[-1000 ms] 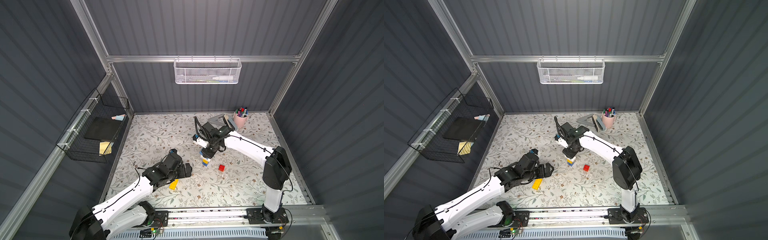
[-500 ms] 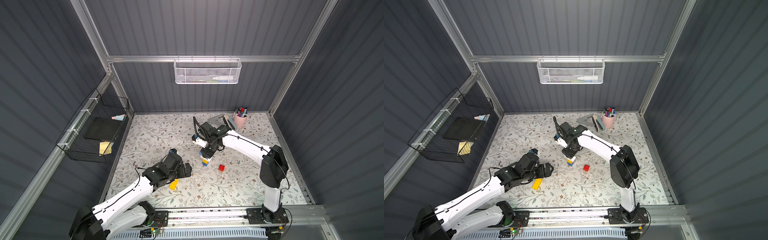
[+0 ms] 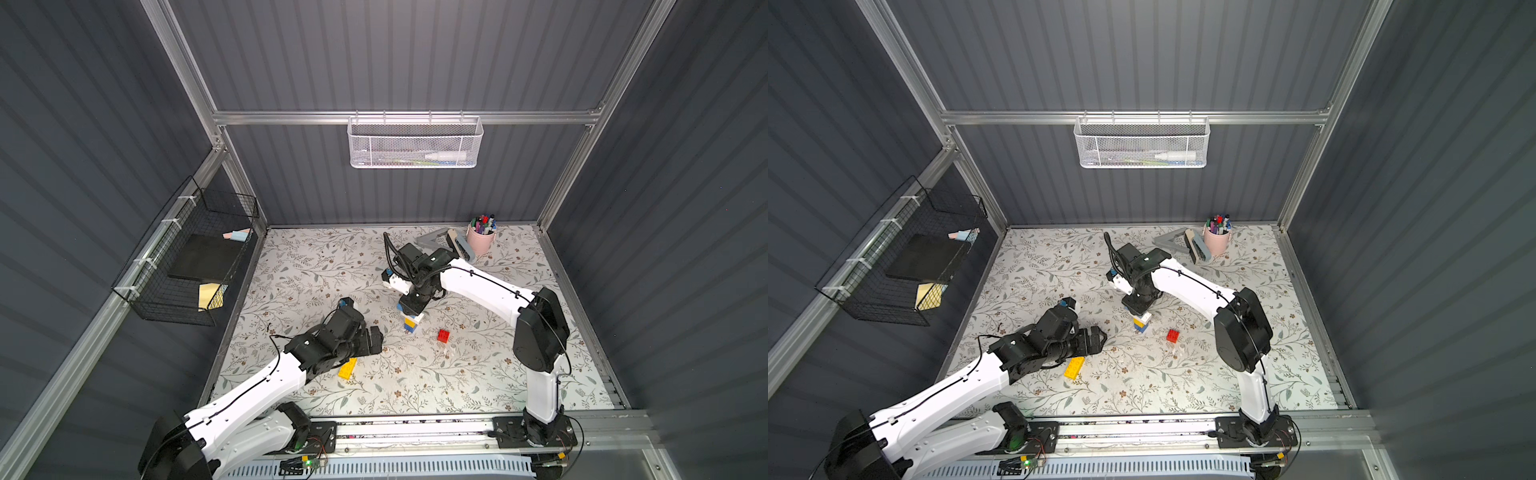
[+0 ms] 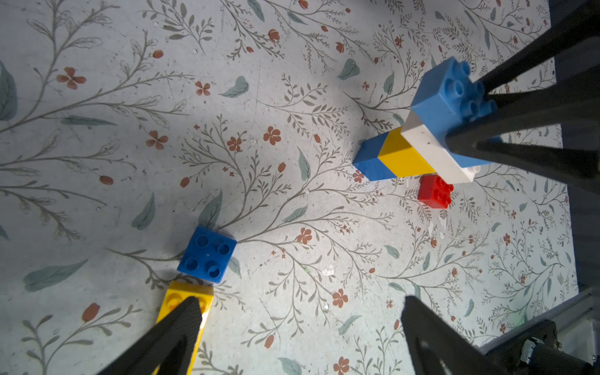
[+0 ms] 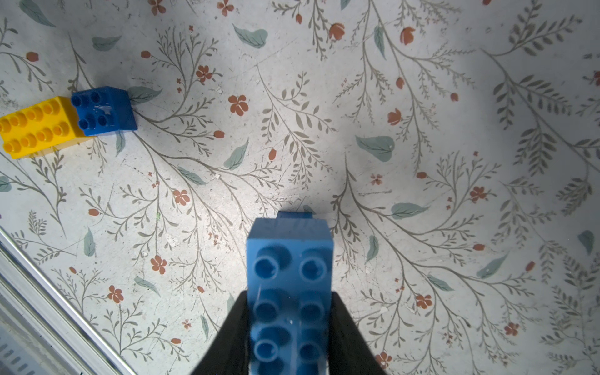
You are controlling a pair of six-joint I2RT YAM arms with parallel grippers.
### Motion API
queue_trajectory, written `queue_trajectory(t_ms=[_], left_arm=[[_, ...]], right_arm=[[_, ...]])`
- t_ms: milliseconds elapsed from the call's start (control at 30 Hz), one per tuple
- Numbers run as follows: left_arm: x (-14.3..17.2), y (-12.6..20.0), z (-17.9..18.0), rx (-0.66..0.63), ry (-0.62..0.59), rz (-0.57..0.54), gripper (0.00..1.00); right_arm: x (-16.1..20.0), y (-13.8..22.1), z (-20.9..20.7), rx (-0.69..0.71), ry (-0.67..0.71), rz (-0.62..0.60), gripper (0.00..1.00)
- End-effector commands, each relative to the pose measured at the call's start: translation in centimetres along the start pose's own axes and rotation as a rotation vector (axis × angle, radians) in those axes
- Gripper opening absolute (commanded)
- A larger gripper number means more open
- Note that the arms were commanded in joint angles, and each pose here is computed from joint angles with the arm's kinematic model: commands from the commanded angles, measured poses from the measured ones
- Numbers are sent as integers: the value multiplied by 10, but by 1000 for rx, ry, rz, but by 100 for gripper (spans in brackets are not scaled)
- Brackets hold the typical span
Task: Assemble a spoon with lego
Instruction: Assemble the lego brick with the lego brick.
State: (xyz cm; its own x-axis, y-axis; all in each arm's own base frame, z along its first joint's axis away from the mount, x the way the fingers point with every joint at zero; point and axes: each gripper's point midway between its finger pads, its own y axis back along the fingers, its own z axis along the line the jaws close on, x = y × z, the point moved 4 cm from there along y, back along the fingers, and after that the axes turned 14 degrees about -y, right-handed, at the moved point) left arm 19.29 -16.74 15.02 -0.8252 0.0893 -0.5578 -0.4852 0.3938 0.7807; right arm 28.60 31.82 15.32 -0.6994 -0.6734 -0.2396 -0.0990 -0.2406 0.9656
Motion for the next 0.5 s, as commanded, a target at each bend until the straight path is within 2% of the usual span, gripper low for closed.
queue_trajectory(t_ms=[0,200,467], left_arm=[[8,0,9,-33,-22,15,99],[9,1,10,-35,-21,14,99],[8,1,9,-31,-19,13,99]], right_arm=[[31,-38,-4,-1,0,184,11],[35,-41,-5,7,-14,201,10],[21,-21,-3,0,-21,123,31]])
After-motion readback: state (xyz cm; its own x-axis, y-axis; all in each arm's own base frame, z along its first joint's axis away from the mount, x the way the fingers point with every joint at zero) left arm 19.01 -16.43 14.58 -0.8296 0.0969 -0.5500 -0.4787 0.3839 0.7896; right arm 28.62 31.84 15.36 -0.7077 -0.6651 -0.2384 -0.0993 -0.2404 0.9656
